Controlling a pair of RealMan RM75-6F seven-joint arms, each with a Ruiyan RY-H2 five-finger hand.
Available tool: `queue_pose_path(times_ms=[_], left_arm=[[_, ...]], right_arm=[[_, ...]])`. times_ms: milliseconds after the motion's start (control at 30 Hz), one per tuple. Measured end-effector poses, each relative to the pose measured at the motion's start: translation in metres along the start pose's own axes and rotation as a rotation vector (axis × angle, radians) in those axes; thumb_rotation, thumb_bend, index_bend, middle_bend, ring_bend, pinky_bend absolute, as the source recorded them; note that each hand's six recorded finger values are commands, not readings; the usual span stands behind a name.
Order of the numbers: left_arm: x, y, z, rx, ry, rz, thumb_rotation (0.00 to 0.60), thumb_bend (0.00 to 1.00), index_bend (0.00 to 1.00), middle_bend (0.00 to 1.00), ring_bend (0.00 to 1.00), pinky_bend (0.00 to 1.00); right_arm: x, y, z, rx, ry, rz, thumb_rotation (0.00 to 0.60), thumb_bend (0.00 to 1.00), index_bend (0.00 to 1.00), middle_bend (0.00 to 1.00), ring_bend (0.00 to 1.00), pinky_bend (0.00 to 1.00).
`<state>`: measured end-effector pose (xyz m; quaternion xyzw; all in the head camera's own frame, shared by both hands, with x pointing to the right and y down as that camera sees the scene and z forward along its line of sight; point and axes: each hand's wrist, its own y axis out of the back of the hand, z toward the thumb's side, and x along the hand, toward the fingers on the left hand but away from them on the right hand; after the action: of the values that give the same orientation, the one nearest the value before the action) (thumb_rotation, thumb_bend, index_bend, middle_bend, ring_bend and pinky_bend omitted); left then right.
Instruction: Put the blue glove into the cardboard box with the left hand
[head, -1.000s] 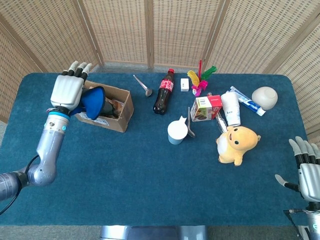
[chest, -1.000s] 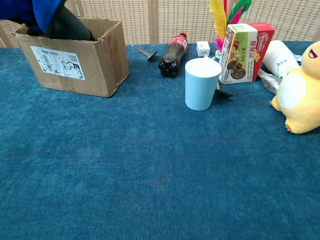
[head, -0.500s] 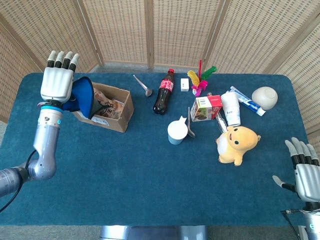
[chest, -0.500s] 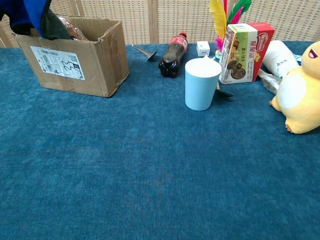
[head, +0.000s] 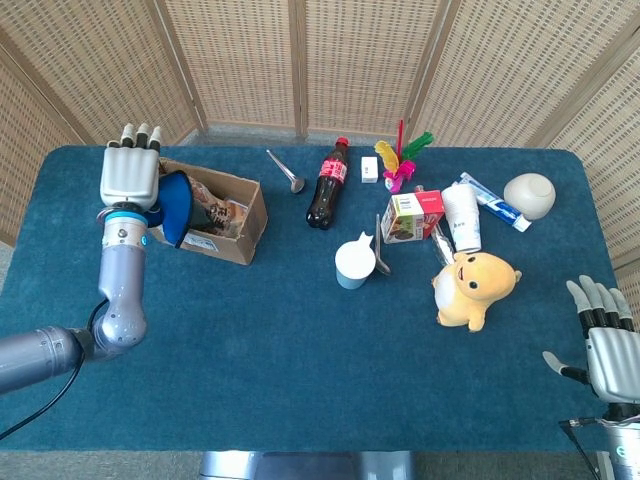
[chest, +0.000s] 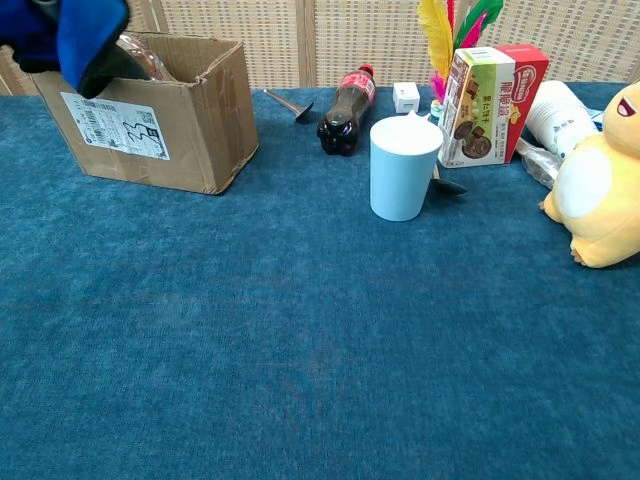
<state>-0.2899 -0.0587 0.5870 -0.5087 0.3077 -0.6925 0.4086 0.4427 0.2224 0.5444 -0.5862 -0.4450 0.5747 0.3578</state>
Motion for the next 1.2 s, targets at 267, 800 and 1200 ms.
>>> queue_pose_path(times_ms=[267, 800, 1200], left_arm=[[0.001, -0.034, -0.003, -0.125, 0.058, -0.187, 0.600, 0.02, 0.00, 0.00, 0.00, 0.00], [0.005, 0.048, 0.012, -0.162, -0.215, 0.377, 0.600, 0.00, 0.00, 0.00, 0.00, 0.06], [-0.036, 0.034, -0.039, -0.191, -0.255, 0.388, 0.600, 0.00, 0.00, 0.00, 0.00, 0.05]], right_arm=[[-0.002, -0.004, -0.001, 0.006, -0.003, 0.010, 0.600, 0.00, 0.00, 0.00, 0.00, 0.00], [-0.001, -0.006, 0.001, 0.012, -0.002, 0.017, 0.600, 0.00, 0.00, 0.00, 0.00, 0.00], [0.000, -0.004, 0.004, 0.003, 0.007, 0.010, 0.600, 0.00, 0.00, 0.00, 0.00, 0.00]])
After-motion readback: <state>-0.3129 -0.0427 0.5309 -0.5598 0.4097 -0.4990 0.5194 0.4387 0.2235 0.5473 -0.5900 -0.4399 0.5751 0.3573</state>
